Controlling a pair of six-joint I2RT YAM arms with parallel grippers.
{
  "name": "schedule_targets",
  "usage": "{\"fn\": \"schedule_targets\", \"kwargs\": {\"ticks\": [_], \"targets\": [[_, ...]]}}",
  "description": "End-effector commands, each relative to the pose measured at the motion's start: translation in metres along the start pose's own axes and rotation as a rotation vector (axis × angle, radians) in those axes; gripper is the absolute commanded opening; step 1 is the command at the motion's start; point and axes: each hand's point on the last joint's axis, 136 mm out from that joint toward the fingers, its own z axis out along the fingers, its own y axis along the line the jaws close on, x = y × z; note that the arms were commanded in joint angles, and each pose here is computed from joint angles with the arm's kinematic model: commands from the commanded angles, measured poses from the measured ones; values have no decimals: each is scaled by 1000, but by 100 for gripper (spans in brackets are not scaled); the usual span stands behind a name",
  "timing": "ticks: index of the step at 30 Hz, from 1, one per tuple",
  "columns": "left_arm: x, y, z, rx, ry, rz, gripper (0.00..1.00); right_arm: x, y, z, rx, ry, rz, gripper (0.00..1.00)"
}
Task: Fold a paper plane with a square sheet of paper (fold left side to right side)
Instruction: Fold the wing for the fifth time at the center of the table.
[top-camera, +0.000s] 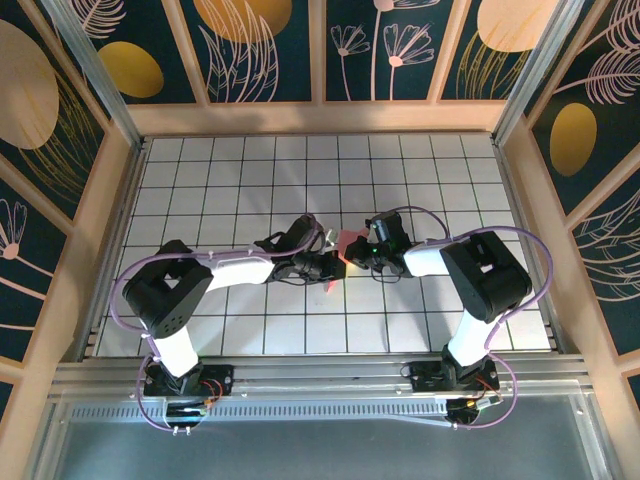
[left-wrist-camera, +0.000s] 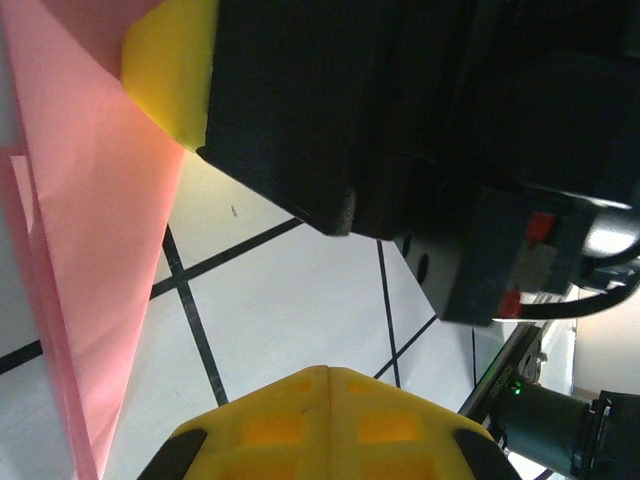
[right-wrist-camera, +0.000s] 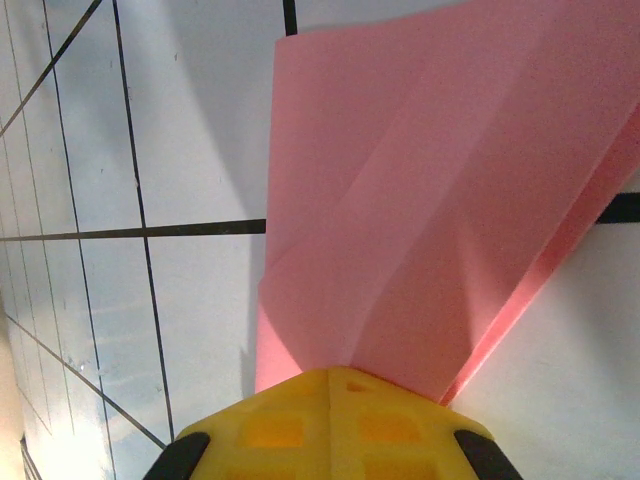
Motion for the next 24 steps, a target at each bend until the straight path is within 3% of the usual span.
{"fn": "schedule_targets", "kwargs": {"ticks": [1,24], "targets": [[-3,6,5,-2,18,-14,0,37,-38,6,111,121,65,0],[1,41,29,-59,68,-41,0,43,-47,8,166,138,54,0]]}}
